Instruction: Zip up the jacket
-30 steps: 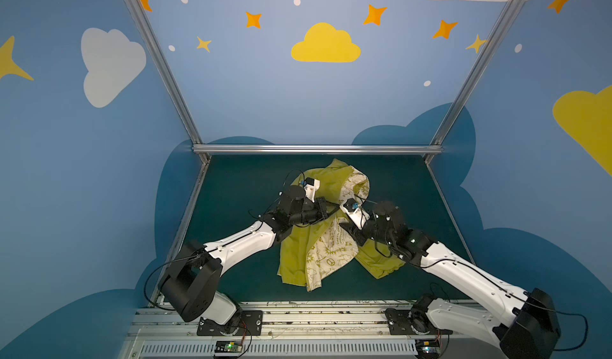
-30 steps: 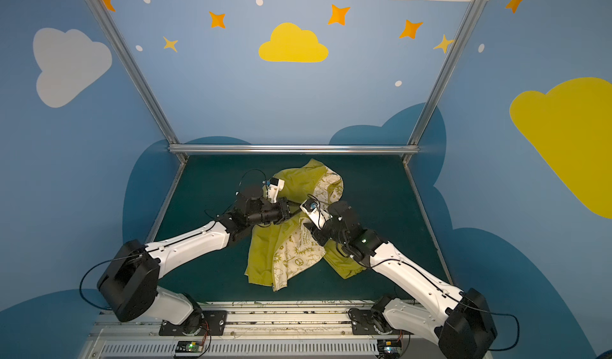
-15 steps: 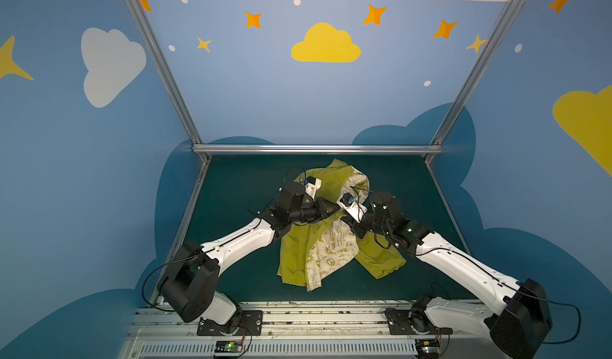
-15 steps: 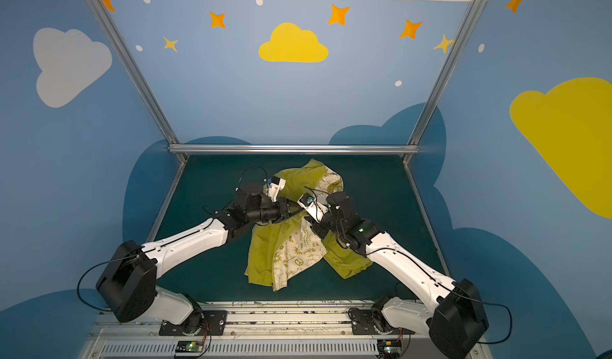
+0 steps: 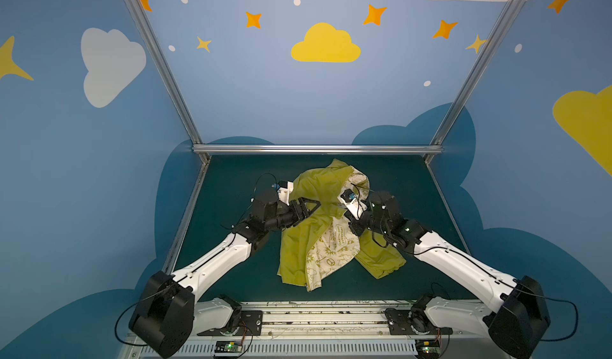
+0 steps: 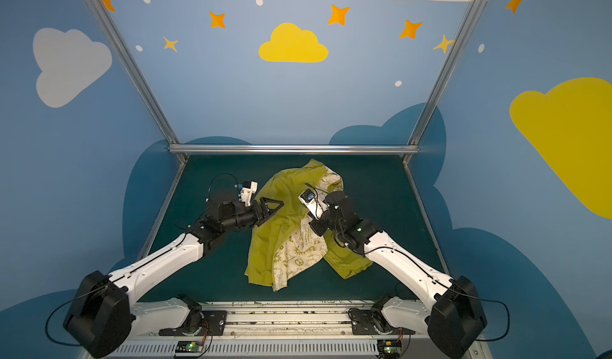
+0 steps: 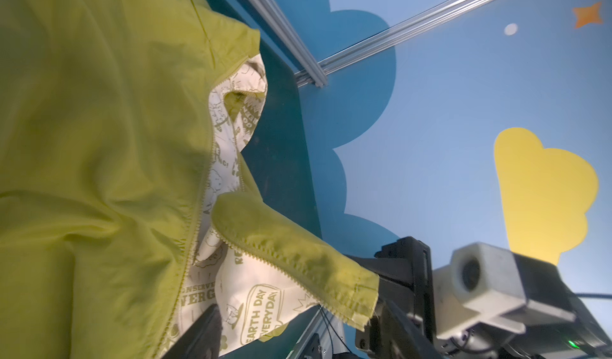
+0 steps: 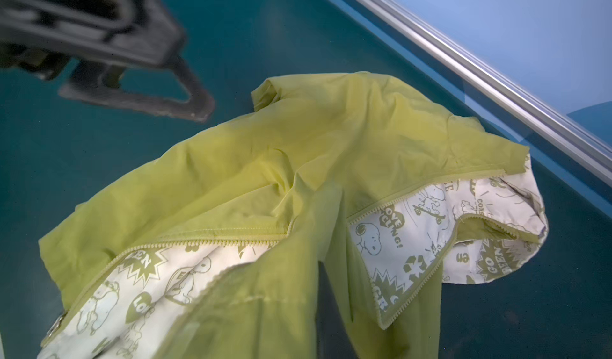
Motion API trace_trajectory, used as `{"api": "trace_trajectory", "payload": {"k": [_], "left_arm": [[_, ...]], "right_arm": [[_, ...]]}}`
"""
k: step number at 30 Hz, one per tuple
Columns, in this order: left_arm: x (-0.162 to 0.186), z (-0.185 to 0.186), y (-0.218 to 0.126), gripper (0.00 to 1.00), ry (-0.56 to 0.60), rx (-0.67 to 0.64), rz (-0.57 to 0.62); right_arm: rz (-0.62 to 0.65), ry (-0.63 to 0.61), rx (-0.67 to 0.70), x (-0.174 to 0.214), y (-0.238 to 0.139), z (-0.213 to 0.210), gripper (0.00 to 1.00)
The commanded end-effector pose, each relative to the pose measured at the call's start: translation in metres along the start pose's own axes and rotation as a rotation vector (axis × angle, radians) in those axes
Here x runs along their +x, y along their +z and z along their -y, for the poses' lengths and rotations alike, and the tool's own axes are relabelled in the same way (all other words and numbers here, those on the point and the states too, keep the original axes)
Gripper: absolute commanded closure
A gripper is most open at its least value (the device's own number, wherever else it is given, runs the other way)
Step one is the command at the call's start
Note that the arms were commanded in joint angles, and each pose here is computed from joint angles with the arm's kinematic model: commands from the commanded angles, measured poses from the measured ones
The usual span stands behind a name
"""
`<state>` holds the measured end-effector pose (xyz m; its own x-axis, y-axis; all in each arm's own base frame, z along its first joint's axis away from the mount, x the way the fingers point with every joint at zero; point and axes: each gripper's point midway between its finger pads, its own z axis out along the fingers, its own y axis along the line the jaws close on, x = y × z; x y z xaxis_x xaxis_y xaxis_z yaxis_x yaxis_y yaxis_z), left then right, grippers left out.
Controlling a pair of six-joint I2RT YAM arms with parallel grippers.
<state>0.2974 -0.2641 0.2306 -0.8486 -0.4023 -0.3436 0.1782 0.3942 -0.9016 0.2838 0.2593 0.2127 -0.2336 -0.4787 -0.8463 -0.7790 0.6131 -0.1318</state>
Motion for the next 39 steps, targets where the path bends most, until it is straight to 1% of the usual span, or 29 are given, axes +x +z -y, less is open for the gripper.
{"api": "trace_trajectory", "payload": {"k": [1, 4, 6, 8, 10, 13, 17, 21, 24, 27, 31, 36, 39], "left_arm": [[0.018, -0.007, 0.009, 0.22, -0.093, 0.013, 0.007], [0.029, -0.008, 0.02, 0.19, -0.17, 0.079, 0.037], [0.029, -0.006, 0.025, 0.14, -0.202, 0.107, 0.072], [0.027, -0.001, 0.03, 0.11, -0.224, 0.131, 0.117], [0.027, 0.004, 0.034, 0.12, -0.252, 0.152, 0.14], [0.029, -0.001, 0.042, 0.12, -0.321, 0.148, 0.171], [0.025, 0.01, 0.046, 0.12, -0.347, 0.241, 0.229], [0.029, 0.014, 0.061, 0.13, -0.386, 0.25, 0.22], [0.033, 0.023, 0.073, 0.2, -0.404, 0.289, 0.2], [0.036, 0.026, 0.082, 0.25, -0.428, 0.318, 0.183], [0.036, 0.025, 0.086, 0.36, -0.442, 0.331, 0.193], [0.029, 0.019, 0.076, 0.52, -0.435, 0.324, 0.237], [0.027, 0.016, 0.069, 0.54, -0.418, 0.294, 0.244]], "right_arm": [[0.093, 0.046, 0.051, -0.026, -0.008, 0.011, 1.0], [0.103, 0.021, 0.014, -0.027, -0.007, 0.003, 1.0], [0.098, 0.028, 0.006, -0.025, -0.005, 0.001, 1.0], [0.09, 0.032, 0.009, -0.021, -0.004, 0.0, 1.0], [0.084, 0.033, 0.013, -0.016, -0.002, 0.001, 1.0], [0.093, 0.036, 0.007, -0.014, 0.0, -0.001, 1.0], [0.097, 0.045, 0.005, -0.009, 0.005, -0.003, 1.0], [0.106, 0.049, -0.006, -0.009, 0.006, -0.005, 1.0], [0.098, 0.042, 0.006, -0.006, 0.007, -0.005, 1.0], [0.099, 0.03, 0.027, -0.004, 0.008, -0.002, 1.0], [0.102, 0.026, 0.027, -0.002, 0.008, -0.003, 1.0], [0.092, 0.007, 0.042, 0.005, 0.005, -0.003, 1.0], [0.079, -0.016, 0.053, 0.013, 0.003, -0.002, 1.0]]}}
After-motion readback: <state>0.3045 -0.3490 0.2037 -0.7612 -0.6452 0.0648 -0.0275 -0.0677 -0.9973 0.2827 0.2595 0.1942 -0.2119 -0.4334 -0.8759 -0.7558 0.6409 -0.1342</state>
